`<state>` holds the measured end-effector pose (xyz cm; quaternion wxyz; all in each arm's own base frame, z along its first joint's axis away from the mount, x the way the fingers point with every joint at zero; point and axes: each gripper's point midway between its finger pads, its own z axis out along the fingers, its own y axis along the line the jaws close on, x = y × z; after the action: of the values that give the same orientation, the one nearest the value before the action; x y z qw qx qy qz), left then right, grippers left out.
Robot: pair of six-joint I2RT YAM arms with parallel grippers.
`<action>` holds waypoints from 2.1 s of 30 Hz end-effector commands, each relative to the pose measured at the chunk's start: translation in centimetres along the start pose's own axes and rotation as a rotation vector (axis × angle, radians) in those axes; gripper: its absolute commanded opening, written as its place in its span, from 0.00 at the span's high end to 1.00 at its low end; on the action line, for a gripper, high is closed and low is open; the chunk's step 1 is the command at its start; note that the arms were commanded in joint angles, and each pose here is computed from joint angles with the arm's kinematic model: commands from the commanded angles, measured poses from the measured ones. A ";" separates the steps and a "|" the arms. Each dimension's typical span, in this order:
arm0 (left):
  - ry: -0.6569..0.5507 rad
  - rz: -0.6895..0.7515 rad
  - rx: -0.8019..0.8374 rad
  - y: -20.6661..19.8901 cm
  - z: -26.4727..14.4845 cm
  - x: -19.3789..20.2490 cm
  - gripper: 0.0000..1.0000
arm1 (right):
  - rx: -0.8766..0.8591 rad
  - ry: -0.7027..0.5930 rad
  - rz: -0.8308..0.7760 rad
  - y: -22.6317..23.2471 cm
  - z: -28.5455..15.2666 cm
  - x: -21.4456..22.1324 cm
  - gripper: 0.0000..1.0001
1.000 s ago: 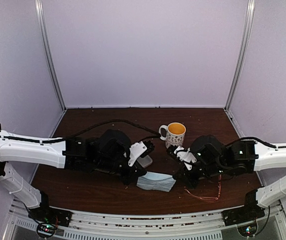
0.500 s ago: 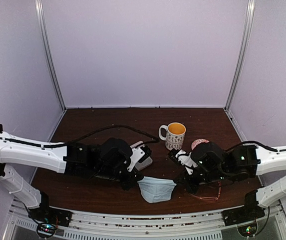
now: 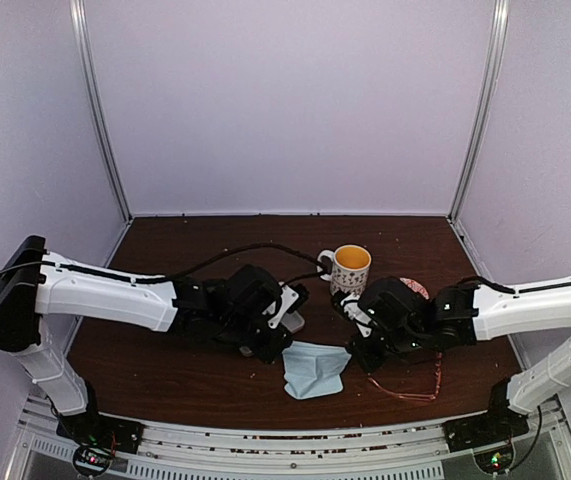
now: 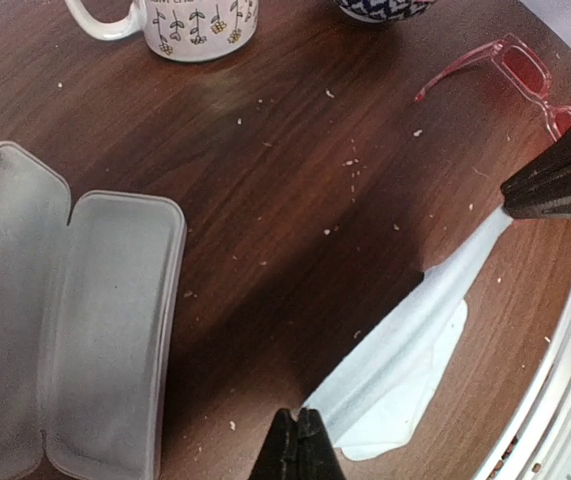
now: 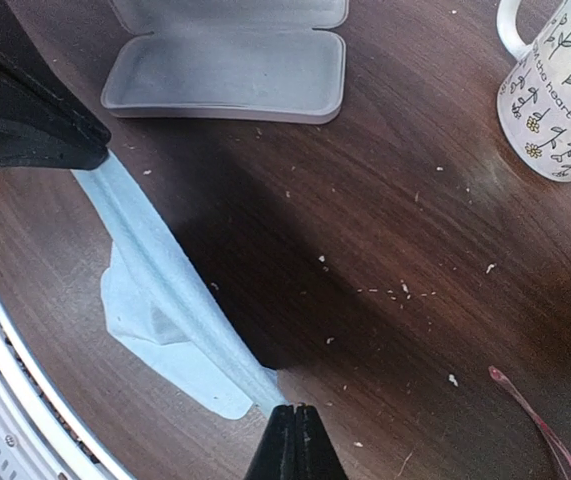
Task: Organize the sunglasses
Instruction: Fold the glasses cleaning cloth at the center of the board.
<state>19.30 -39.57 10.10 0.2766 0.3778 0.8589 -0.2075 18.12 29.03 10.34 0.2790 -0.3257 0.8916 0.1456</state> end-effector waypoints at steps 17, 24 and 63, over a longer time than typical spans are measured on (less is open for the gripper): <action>-0.026 0.015 0.051 -2.2 -4.2 -1.1 1.00 | -0.091 -0.048 -0.062 2.2 -2.6 -0.6 1.00; -0.029 -0.014 0.047 -4.0 -5.8 1.0 1.00 | -0.115 -0.053 -0.071 4.5 -4.3 1.3 1.00; 0.010 -0.016 -0.064 -1.1 -4.2 1.7 1.00 | 0.000 -0.014 -0.015 3.0 -3.1 1.4 1.00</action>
<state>14.18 -37.72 13.55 0.2846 0.3584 0.8640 -0.2099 12.54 30.62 13.50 0.2956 -0.3327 0.8756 0.1877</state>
